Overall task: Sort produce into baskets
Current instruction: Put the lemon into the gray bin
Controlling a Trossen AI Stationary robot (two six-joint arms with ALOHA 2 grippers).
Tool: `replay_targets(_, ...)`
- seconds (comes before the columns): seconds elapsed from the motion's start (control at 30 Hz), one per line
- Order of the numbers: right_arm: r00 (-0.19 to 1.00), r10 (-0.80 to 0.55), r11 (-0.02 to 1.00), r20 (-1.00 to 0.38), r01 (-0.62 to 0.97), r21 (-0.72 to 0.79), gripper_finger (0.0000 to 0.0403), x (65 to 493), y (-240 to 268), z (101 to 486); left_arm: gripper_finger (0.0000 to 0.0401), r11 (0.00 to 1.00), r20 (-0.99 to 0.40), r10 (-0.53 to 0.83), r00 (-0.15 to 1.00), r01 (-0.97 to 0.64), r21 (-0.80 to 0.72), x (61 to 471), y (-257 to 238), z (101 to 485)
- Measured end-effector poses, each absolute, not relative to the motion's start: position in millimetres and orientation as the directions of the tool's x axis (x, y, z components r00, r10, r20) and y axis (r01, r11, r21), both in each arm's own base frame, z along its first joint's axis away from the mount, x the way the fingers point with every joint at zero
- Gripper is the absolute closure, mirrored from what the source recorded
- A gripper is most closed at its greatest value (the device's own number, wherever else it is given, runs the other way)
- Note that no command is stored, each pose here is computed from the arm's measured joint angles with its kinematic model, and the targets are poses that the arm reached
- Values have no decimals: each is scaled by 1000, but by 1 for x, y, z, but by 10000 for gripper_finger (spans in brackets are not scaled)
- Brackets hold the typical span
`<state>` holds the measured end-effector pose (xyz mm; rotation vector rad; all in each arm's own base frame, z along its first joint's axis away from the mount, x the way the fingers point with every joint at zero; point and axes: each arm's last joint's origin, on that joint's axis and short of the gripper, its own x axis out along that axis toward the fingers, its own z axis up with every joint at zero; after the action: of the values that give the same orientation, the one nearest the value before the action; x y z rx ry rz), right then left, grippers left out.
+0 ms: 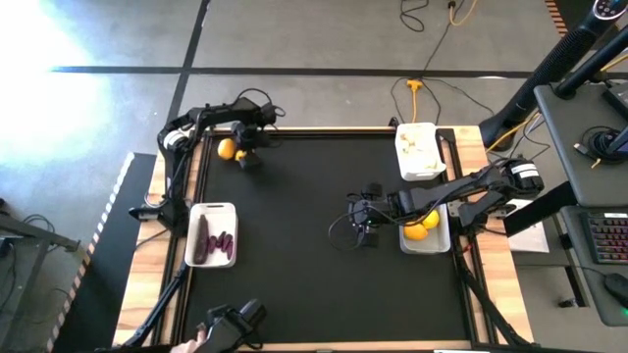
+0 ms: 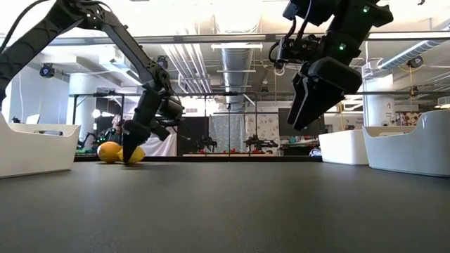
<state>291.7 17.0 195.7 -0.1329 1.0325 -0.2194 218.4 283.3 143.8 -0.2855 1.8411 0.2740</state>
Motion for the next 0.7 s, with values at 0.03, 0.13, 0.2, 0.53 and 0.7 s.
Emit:
replay_targets(0.03, 493, -243, 970, -835, 118, -212, 39, 292, 17, 196, 163, 940, -958, -58, -279, -339, 42, 218, 282, 142)
replay_targets(0.13, 484, -243, 970, -841, 115, -214, 39, 291, 17, 195, 200, 930, -963, -60, -264, -365, 42, 217, 279, 140)
replay_targets(0.2, 480, -243, 970, -843, 113, -216, 39, 290, 17, 195, 217, 925, -972, -57, -227, -379, 35, 221, 274, 142)
replay_targets(0.53, 481, -241, 970, -843, 97, -221, 39, 290, 17, 195, 218, 965, -976, 74, 206, -261, 18, 299, 198, 193)
replay_targets(0.7, 480, -234, 972, -845, 92, -217, 39, 290, 17, 194, 214, 987, -911, 96, 402, -159, 34, 341, 135, 187)
